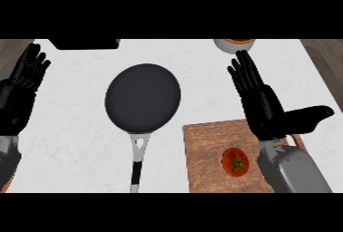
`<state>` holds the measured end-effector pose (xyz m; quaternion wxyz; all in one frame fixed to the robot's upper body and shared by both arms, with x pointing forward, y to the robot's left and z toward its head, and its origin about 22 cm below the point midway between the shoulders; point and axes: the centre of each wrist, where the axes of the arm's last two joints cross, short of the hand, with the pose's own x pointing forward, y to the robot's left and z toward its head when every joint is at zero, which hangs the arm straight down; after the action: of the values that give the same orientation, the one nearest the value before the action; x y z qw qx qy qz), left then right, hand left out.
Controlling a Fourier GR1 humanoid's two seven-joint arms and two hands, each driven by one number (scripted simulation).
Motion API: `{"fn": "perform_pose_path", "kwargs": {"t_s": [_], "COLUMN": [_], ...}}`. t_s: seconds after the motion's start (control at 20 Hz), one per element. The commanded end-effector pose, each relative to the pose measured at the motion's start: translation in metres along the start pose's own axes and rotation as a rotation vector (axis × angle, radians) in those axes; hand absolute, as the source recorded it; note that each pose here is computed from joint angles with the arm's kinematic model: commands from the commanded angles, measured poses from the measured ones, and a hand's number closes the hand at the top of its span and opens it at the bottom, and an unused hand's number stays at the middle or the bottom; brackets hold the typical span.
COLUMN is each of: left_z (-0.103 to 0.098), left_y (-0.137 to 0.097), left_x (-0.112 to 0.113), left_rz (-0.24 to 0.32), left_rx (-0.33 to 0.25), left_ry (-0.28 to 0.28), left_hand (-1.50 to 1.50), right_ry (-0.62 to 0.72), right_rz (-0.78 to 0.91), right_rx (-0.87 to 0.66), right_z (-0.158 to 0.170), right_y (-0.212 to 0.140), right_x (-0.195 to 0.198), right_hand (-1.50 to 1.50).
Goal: Pick the tomato from the cutting board and place it in the pan
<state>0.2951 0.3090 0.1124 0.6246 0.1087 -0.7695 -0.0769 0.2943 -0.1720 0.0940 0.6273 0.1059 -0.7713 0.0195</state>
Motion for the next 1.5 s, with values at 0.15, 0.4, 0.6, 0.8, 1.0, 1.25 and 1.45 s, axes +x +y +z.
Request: {"fn": "perform_pose_path", "kwargs": {"t_s": [0.15, 0.4, 0.6, 0.8, 1.0, 1.25, 1.45], "left_z": [0.047, 0.076, 0.085, 0.101, 0.110, 0.092, 0.090], "left_y": [-0.007, -0.004, -0.013, -0.030, -0.036, -0.036, -0.036], "left_x": [-0.045, -0.080, -0.082, -0.087, -0.082, -0.079, -0.072], "left_rz": [-0.104, -0.123, -0.138, -0.131, -0.145, -0.148, -0.137], "left_rx": [0.004, 0.032, 0.020, -0.029, -0.029, -0.040, -0.048], "left_ry": [0.210, 0.392, 0.397, 0.391, 0.371, 0.352, 0.349], "left_hand": [0.00, 0.00, 0.00, 0.00, 0.00, 0.00, 0.00], "right_ry": [-0.157, 0.086, 0.265, 0.377, 0.450, 0.510, 0.582], "right_rz": [0.122, 0.291, 0.398, 0.654, 0.715, 0.744, 0.762], "right_rx": [-0.420, -1.000, -1.034, -0.881, -0.787, -0.623, -0.531], "right_z": [0.024, 0.089, 0.175, 0.225, 0.243, 0.215, 0.189], "right_y": [-0.049, -0.108, -0.082, -0.081, -0.067, -0.058, -0.047], "right_x": [0.006, -0.046, -0.071, -0.061, -0.023, 0.027, 0.049], "right_hand": [-1.50, -1.50, -1.50, -1.50, -1.50, -1.50, -1.50]}}
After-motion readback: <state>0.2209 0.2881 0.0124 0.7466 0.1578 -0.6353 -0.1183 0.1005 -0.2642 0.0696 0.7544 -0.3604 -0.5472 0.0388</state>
